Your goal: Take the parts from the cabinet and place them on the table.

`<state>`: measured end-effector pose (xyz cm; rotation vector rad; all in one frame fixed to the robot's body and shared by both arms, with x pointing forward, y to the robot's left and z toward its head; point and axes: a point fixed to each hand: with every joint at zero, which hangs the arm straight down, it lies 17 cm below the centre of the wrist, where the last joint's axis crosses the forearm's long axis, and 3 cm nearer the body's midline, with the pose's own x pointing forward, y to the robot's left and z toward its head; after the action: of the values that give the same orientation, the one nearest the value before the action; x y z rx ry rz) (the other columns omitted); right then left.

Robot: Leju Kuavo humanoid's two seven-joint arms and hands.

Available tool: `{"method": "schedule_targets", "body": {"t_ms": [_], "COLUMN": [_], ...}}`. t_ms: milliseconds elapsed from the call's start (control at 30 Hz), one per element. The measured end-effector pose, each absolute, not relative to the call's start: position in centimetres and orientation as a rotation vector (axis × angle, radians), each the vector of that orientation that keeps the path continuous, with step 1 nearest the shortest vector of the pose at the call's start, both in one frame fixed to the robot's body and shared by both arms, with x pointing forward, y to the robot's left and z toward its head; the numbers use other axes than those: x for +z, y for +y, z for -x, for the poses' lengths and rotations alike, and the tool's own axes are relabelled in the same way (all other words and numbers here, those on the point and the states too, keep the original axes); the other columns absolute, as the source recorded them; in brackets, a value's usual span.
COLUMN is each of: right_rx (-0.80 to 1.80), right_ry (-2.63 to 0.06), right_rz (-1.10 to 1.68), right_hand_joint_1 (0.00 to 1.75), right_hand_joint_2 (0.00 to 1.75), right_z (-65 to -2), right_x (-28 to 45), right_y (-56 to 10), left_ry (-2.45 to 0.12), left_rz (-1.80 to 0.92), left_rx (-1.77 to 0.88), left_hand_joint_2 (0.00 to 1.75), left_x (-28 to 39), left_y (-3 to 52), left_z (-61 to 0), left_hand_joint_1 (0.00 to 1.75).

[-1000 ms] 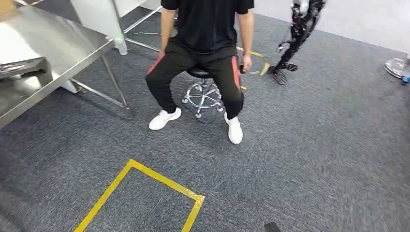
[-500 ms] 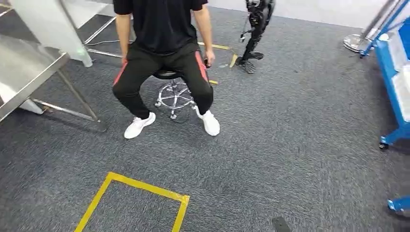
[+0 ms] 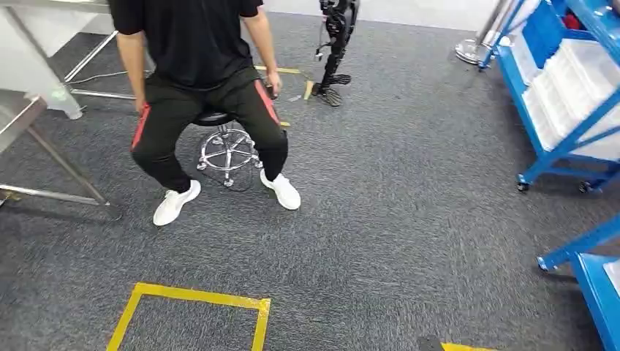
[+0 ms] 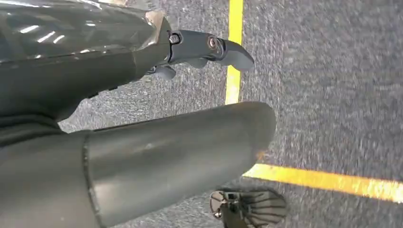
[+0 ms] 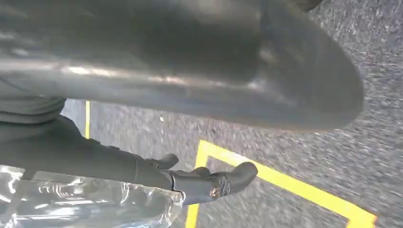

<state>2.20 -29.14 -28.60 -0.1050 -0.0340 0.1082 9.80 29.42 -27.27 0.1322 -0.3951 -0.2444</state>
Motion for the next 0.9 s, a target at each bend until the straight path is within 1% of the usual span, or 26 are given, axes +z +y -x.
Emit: {"method": "schedule_targets", "body": {"t_ms": [300, 733, 900], "right_rx": [0.054, 0.059, 0.063], "right_ry": [-0.022, -0.031, -0.021], "right_rz": [0.076, 0.068, 0.064], "right_hand_joint_1": [0.00, 0.00, 0.00], "right_hand_joint_2": [0.00, 0.00, 0.00], "right_z": [-1.7, -1.9, -1.1], "right_x": [-28.6, -28.6, -28.6], "right_y": [-28.2, -27.9, -27.7], "left_ry": [-0.376, -0.356, -0.362], "left_rz": [-0.089, -0.075, -0.076], "left_rx": [-0.215, -0.194, -0.191], "left_hand_joint_2": [0.00, 0.00, 0.00], "left_x": [-27.3, -27.5, -27.4], "left_y": [29.1, 28.8, 28.8], "left_z": [-9.4, -8.6, -9.1], "left_hand_joint_1": [0.00, 0.00, 0.00]}}
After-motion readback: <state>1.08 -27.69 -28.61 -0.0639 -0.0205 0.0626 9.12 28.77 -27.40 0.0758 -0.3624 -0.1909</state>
